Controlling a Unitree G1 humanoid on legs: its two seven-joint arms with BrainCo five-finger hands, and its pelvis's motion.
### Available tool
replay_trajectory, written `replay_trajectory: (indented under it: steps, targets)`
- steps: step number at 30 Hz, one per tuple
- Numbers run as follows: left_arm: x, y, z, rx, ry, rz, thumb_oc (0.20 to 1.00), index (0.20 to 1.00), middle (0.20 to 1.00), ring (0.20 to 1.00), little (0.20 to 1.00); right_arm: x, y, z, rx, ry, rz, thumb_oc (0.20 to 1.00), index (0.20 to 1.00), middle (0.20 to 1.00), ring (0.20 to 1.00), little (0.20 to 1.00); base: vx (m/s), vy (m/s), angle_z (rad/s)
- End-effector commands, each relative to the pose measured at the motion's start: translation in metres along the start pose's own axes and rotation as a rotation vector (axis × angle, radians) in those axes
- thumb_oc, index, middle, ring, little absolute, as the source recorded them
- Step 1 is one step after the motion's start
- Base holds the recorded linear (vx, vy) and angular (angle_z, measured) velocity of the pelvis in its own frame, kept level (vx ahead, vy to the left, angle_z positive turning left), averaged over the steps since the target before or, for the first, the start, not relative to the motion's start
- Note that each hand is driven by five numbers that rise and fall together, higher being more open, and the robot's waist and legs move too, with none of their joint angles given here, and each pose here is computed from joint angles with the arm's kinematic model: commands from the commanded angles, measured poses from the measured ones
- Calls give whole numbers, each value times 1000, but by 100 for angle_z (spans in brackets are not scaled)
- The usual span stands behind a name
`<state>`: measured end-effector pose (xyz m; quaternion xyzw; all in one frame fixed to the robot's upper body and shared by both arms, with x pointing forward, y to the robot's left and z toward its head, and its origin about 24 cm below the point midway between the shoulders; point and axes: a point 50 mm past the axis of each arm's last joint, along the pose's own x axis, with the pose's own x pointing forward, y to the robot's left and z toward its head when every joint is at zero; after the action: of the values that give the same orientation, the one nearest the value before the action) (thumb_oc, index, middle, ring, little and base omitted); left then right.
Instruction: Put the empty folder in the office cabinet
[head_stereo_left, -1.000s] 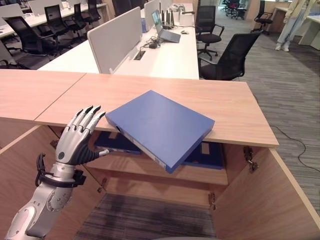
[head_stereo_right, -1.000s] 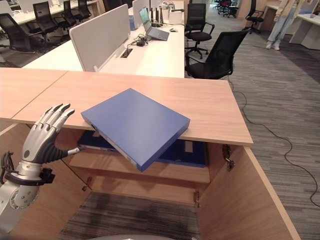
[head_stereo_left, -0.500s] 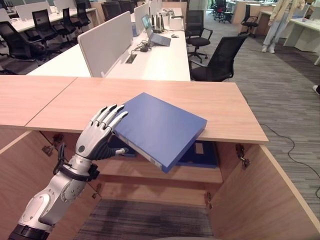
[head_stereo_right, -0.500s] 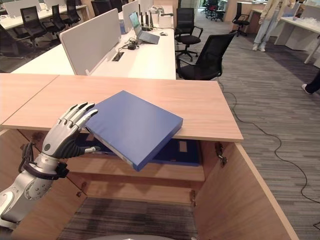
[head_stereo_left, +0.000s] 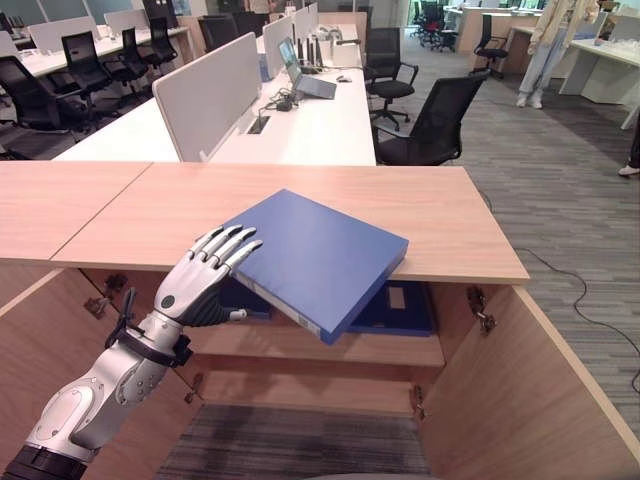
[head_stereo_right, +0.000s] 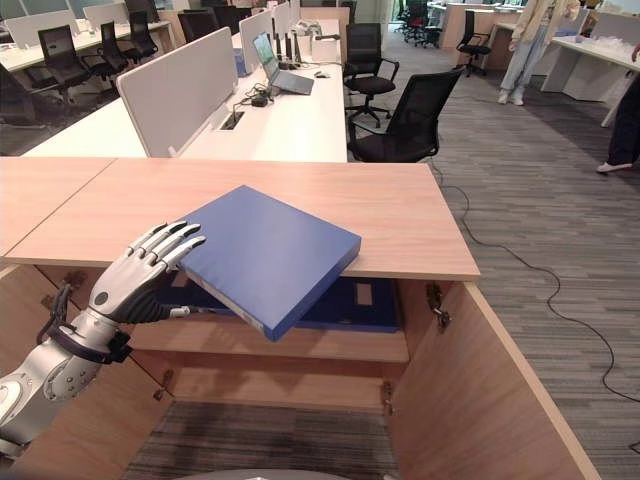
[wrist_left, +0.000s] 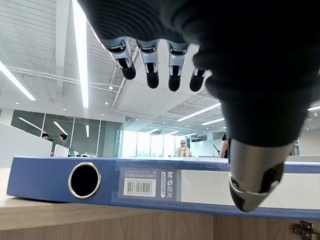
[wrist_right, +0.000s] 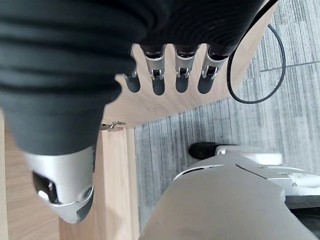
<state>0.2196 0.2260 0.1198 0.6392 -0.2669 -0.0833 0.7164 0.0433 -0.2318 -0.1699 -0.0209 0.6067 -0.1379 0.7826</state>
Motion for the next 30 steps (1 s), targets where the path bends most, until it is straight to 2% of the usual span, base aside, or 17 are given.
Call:
replay_trajectory:
  steps: [1,30]
  targets:
    - [13,13,0,65,-64,29,1000,1000,1000,1000,1000,2,5,15,-33,-28,5,1000,1000,1000,1000,1000,0,0,0]
    - [43,-11,15,26,-126,16,1000,1000,1000,1000,1000,3,3,18,-54,-26,-17,1000,1000,1000,1000,1000,-1,1,0]
